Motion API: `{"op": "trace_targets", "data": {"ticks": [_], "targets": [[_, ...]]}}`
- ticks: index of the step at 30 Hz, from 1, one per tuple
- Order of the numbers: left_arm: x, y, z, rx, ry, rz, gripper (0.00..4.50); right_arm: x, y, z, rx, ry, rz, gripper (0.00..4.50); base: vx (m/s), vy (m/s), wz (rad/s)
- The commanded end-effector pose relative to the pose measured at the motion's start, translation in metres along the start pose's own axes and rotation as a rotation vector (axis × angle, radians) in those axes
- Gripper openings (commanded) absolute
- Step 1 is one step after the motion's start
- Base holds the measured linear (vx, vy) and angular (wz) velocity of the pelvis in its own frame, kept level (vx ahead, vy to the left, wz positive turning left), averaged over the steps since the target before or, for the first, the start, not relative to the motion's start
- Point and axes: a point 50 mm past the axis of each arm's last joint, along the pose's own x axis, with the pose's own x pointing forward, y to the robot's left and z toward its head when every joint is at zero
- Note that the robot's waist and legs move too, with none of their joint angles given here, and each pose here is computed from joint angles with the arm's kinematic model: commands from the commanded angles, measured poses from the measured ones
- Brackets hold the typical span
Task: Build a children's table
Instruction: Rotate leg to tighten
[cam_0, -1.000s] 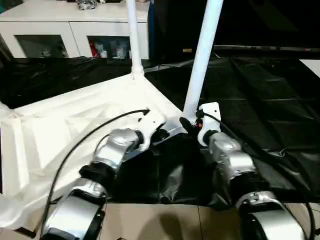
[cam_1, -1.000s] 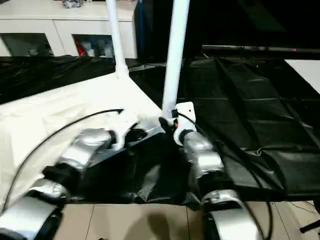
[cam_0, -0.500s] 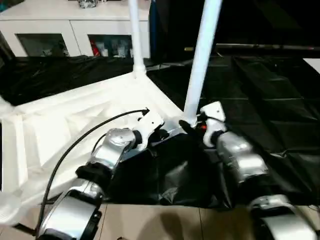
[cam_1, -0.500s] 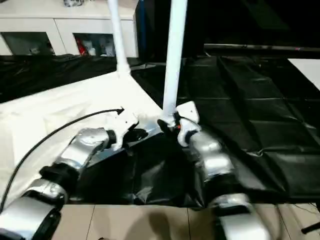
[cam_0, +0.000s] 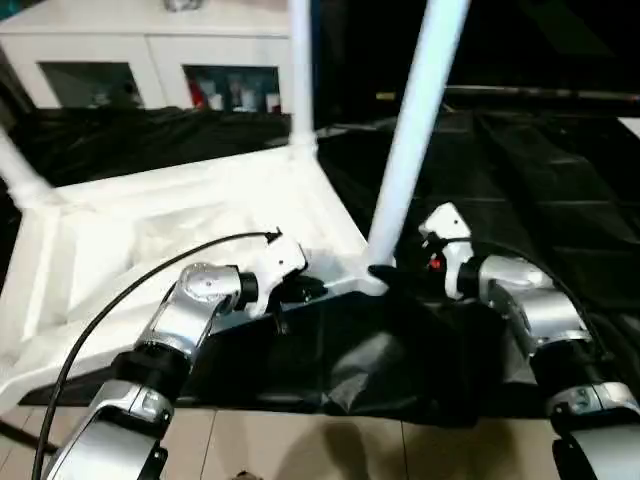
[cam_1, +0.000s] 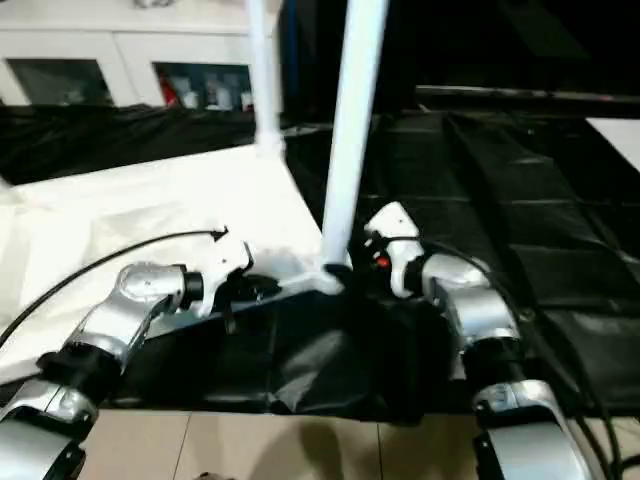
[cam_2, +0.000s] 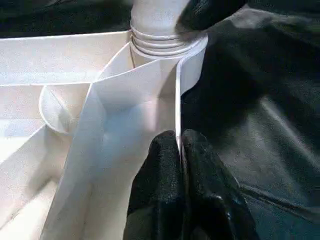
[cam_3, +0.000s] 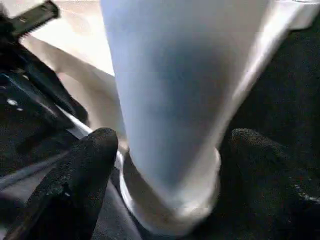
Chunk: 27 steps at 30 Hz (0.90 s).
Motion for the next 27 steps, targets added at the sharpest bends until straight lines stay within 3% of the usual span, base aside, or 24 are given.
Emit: {"op": "trace_targets", "data": {"ticks": [1, 7, 8, 11, 18, 24, 27], "targets": [[0.003, -0.008, 0.000, -0.006, -0.024, -0.046, 0.00, 0.004, 0.002, 0.001, -0.006, 0.013, 0.028, 3.87, 0.000, 0.000, 0.00], [0.002, -0.008, 0.001, -0.009, -0.022, -0.051, 0.00, 0.009, 0.002, -0.001, 0.006, 0.017, 0.027, 3.87, 0.000, 0.000, 0.00], [0.002, -0.008, 0.001, -0.009, -0.022, -0.050, 0.00, 0.009, 0.003, -0.001, 0.007, 0.016, 0.031, 3.61, 0.000, 0.000, 0.00], [0.002, -0.008, 0.001, -0.011, -0.020, -0.050, 0.00, 0.009, 0.004, -0.001, 0.007, 0.018, 0.038, 3.52, 0.000, 0.000, 0.00], [0.001, -0.009, 0.000, -0.017, -0.018, -0.046, 0.00, 0.009, 0.005, -0.003, 0.030, -0.003, 0.037, 2.79, 0.000, 0.000, 0.00], [0.002, -0.008, -0.001, -0.036, -0.020, -0.026, 0.00, 0.010, 0.008, -0.008, 0.051, -0.012, 0.022, 2.68, 0.000, 0.000, 0.00], [0.007, -0.002, 0.000, -0.058, -0.011, 0.050, 0.00, 0.014, 0.007, -0.014, 0.118, -0.046, -0.106, 2.66, 0.000, 0.000, 0.00]]}}
